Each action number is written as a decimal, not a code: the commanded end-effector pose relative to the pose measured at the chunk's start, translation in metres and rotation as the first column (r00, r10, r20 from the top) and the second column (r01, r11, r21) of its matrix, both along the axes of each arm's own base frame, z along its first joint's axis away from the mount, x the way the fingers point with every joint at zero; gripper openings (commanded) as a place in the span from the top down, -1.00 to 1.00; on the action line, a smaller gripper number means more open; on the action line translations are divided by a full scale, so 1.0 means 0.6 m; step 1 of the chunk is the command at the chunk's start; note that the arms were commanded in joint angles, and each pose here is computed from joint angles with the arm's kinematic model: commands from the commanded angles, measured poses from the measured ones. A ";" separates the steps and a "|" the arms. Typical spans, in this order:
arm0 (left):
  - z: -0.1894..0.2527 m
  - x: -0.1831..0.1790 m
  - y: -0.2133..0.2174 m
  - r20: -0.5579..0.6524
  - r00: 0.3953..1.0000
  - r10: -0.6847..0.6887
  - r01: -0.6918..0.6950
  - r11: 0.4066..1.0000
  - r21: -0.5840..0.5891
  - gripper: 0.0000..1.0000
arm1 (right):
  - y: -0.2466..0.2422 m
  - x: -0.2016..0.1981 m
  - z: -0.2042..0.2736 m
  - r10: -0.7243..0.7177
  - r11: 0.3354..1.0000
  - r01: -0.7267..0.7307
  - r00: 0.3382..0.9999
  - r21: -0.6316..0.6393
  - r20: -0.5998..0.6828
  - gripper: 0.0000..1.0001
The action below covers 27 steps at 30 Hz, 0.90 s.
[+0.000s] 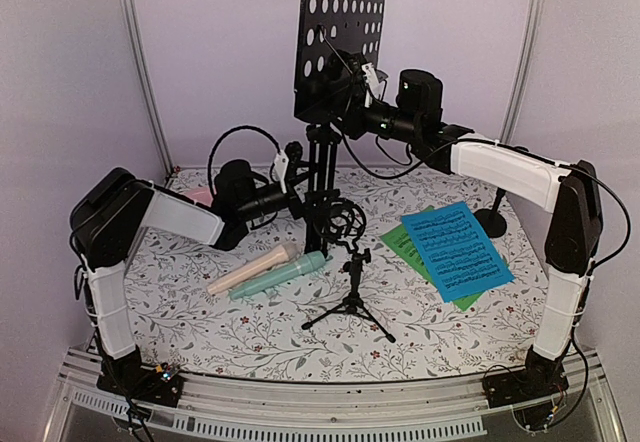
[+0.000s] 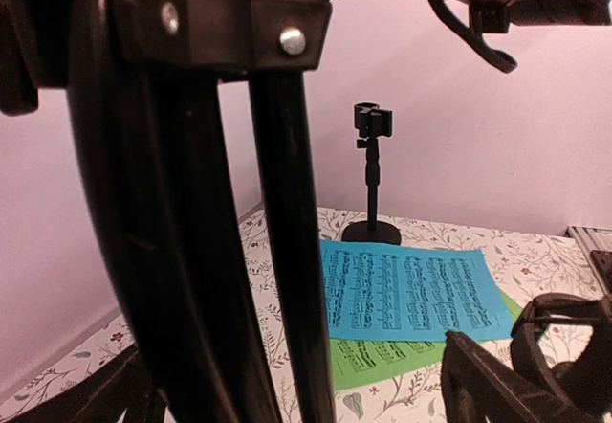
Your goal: Pack up the instrument practice props
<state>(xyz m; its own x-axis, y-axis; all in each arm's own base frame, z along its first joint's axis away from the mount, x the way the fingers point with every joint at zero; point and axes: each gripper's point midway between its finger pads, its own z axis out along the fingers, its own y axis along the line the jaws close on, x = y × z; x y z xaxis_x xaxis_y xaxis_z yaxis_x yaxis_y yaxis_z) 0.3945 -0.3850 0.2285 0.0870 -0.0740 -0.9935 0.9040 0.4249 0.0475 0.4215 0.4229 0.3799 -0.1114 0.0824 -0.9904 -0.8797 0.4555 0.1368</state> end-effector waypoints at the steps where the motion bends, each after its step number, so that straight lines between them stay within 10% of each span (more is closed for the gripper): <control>1: 0.010 0.000 -0.016 0.018 1.000 0.011 -0.011 1.000 -0.021 -0.97 | 0.009 -0.018 -0.070 0.019 0.995 -0.033 0.989 -0.090 -0.145 1.00; 14: 0.060 0.004 -0.019 0.023 0.946 0.324 -0.321 0.943 -0.089 -0.64 | -0.013 -0.002 -0.097 -0.108 0.988 0.080 0.971 -0.134 -0.214 1.00; 27: 0.068 -0.019 -0.023 0.038 0.897 0.440 -0.438 0.897 -0.062 0.21 | -0.020 0.001 -0.092 -0.144 0.983 0.113 0.964 -0.144 -0.222 1.00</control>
